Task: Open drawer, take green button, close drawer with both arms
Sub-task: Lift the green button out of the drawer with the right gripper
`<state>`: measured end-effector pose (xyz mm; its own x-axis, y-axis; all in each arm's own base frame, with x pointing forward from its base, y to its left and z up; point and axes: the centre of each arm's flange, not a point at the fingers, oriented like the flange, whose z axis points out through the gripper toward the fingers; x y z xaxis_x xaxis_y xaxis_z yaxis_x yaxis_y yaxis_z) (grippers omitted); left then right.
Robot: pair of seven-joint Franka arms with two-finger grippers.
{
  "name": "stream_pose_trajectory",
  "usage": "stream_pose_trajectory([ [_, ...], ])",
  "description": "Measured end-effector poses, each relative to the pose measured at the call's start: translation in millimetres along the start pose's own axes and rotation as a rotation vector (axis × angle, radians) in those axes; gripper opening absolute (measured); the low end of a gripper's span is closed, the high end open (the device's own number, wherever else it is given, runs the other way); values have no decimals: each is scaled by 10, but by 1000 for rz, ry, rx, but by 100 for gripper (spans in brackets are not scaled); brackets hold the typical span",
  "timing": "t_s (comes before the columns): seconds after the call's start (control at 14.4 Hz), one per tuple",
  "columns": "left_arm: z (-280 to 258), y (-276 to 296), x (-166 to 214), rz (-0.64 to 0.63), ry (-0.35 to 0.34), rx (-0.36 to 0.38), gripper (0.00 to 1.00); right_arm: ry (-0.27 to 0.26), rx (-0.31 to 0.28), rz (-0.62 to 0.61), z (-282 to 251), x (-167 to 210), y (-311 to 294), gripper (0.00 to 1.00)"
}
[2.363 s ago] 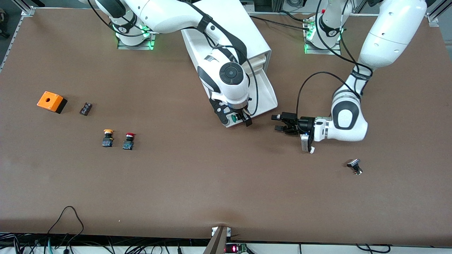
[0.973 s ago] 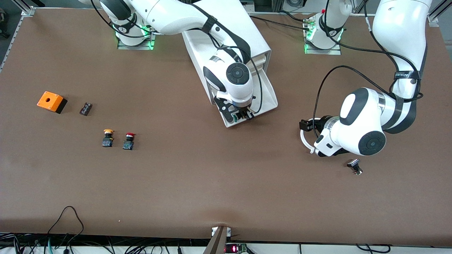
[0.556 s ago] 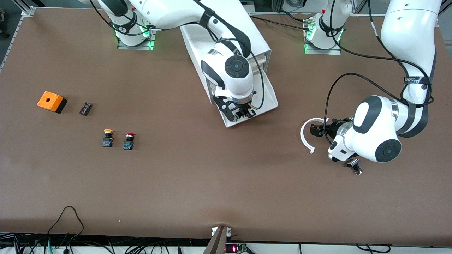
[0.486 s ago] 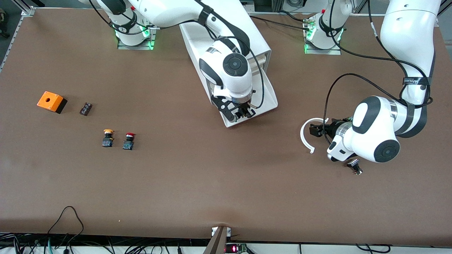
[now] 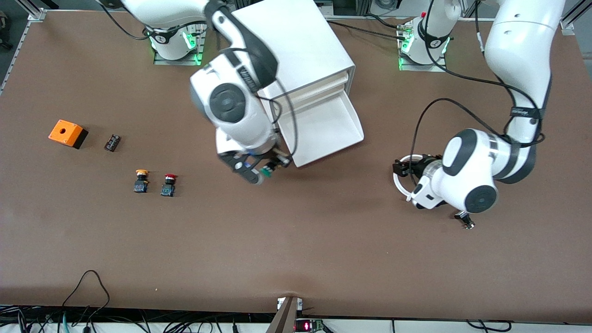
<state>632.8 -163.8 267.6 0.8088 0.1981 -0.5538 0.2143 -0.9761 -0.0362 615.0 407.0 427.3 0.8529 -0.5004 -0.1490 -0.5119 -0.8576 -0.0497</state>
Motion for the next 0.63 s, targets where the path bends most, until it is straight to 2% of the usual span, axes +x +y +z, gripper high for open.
stream_pose_trajectory([
  [0.14,128,417,-123,-40,32,16,97,-3,-49,-123,-100,233,251,41],
  [0.42,317,1291,-436,-136,190,-7,97,14,-105,-330,-141,556,548,41],
  [0.49,409,1392,-473,-143,228,12,97,16,-119,-370,-113,676,634,41],
  [0.63,526,1416,-476,-151,249,34,97,22,-135,-443,41,966,836,41],
])
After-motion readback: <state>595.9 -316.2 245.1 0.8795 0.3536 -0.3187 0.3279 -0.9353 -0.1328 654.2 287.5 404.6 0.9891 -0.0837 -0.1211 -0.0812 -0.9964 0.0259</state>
